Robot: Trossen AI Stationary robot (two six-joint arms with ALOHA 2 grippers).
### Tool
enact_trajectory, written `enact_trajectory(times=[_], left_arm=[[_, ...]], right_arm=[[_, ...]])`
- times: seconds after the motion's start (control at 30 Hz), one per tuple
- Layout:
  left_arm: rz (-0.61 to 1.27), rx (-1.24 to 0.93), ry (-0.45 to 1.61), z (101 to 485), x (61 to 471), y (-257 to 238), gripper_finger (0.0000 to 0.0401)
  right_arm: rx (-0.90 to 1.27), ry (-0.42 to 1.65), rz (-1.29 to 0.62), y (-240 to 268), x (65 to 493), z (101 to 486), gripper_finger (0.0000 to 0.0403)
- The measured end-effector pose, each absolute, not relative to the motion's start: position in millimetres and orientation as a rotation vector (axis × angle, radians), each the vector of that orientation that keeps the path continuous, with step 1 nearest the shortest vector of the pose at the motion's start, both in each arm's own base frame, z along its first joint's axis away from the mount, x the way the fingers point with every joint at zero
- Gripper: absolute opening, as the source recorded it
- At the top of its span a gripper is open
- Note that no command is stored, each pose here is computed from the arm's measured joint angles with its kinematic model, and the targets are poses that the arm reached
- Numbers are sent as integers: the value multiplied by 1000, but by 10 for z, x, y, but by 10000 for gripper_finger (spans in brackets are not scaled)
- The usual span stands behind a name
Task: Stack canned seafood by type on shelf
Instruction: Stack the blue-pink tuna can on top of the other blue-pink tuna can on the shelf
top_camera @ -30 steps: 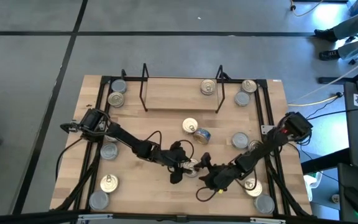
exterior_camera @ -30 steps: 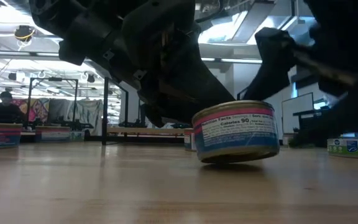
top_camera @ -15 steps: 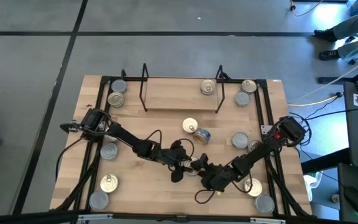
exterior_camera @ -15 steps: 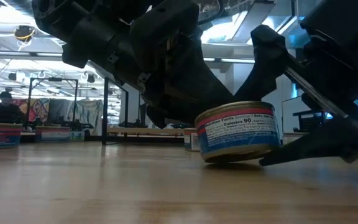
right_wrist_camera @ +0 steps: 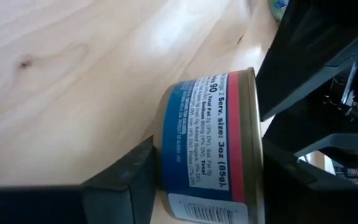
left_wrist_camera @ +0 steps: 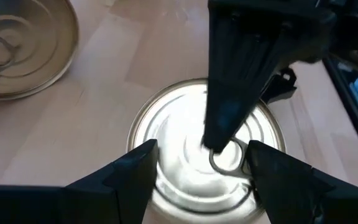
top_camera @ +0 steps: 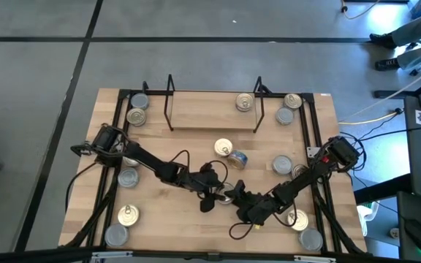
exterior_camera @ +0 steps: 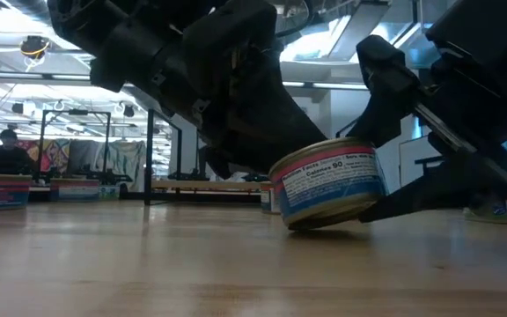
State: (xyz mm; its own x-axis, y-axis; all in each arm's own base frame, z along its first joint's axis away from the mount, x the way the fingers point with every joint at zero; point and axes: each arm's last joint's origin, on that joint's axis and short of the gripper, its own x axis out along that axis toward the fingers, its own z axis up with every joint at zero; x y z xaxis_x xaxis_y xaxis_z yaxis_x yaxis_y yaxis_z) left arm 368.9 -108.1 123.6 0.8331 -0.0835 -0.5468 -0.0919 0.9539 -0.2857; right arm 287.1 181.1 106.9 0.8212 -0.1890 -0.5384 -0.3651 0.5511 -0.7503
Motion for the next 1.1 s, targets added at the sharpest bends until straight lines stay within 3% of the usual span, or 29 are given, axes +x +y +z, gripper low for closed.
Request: enact_trajectory(times=[0.47,0.77,1.1], left_arm=[[107,-50,761,2060,3042,-1014,249],[84,-122,665,1867,2438,-890,249],[154,-157,567,1666,2238,-608,249]], right_arm=[[-955,484,-53,1689,2801,1836,198],[-948,571,-252,1295,3097,2439,198],[-888,836,-523,150,3404,2923,198]])
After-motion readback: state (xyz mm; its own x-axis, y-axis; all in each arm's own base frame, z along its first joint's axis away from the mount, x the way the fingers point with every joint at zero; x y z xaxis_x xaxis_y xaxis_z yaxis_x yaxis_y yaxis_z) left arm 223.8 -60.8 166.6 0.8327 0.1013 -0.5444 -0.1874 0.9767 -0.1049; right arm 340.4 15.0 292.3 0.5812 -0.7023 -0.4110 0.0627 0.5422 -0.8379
